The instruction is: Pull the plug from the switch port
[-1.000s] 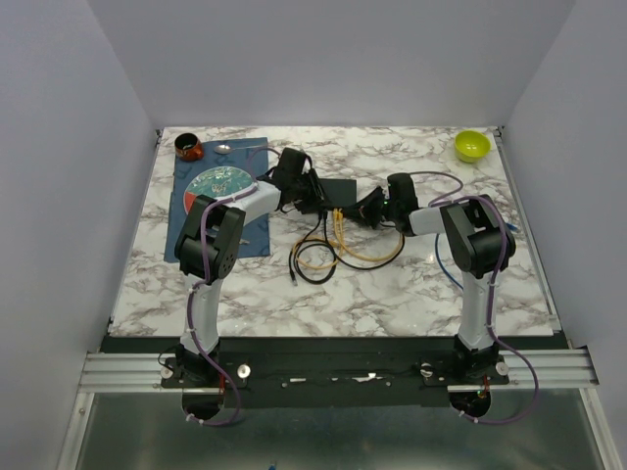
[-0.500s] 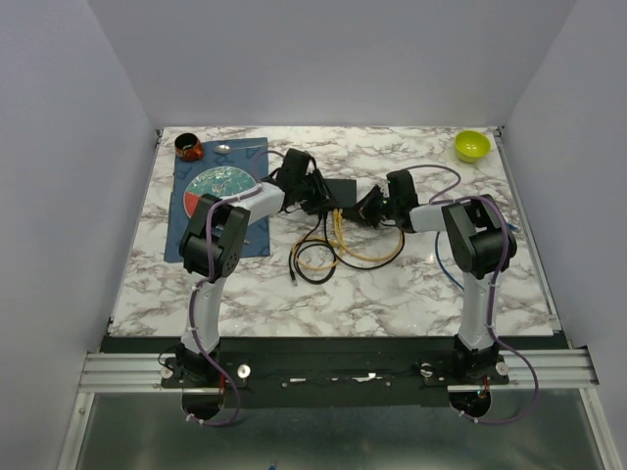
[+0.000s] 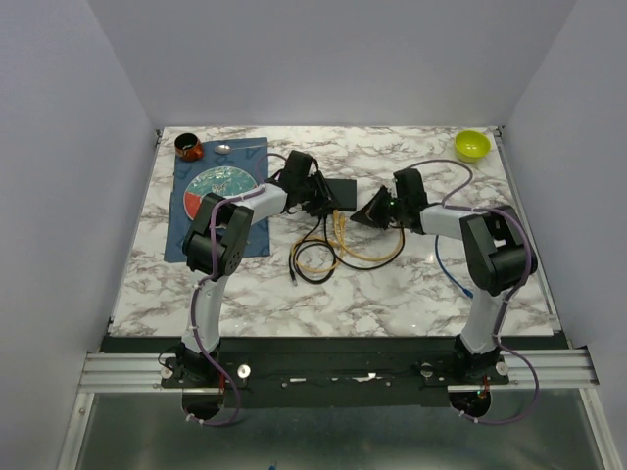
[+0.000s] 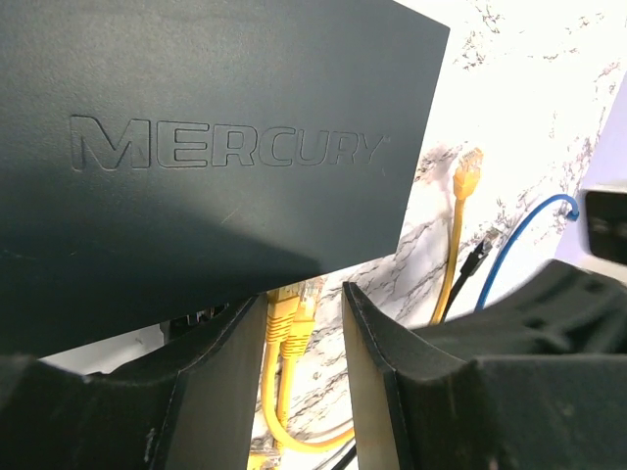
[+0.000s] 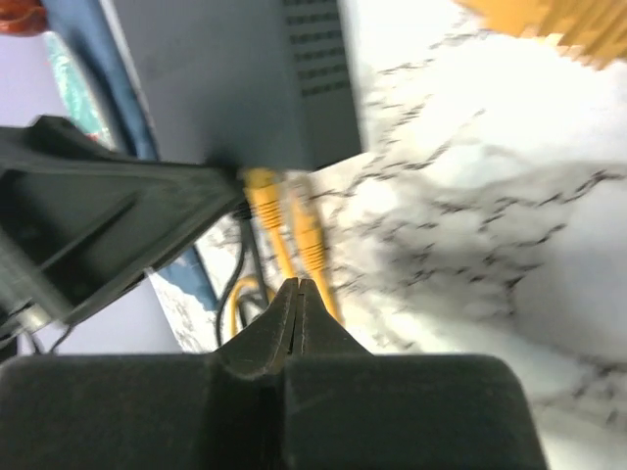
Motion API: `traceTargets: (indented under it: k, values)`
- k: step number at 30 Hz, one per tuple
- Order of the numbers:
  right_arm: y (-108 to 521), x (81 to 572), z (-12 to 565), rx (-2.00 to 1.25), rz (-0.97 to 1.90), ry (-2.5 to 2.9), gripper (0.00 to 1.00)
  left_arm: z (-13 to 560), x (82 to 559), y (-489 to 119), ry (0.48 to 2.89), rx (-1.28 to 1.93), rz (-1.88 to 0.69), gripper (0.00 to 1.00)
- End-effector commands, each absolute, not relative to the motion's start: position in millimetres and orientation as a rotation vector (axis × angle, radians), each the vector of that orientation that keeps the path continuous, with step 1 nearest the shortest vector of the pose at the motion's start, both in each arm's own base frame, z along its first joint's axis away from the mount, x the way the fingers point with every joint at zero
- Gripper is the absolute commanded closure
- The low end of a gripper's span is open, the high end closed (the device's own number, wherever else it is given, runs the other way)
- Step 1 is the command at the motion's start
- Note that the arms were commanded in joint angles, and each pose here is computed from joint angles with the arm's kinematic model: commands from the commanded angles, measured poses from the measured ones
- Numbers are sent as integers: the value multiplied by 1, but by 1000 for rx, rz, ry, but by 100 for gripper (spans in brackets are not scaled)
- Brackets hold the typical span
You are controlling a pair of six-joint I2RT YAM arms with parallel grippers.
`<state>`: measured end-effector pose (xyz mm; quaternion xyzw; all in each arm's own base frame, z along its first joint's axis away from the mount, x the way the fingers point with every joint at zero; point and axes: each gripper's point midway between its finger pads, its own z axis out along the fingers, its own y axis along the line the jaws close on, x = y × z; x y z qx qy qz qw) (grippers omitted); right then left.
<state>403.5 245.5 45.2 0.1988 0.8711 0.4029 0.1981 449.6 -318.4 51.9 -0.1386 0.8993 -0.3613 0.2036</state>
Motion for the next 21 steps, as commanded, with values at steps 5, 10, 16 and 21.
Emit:
traceTargets:
  k: [5,10,16,21]
  values:
    - [236,401,60,347,925,2523,63,72,453,-322,2457,-376,-1054,52]
    - [240,386,47,181,777,2594,55,69,448,-317,2465,-398,-1033,51]
    - [252,383,41,29,649,2624,54,65,443,-305,2478,-447,-962,49]
    - [253,384,30,9,588,2640,54,67,442,-297,2478,-467,-945,49]
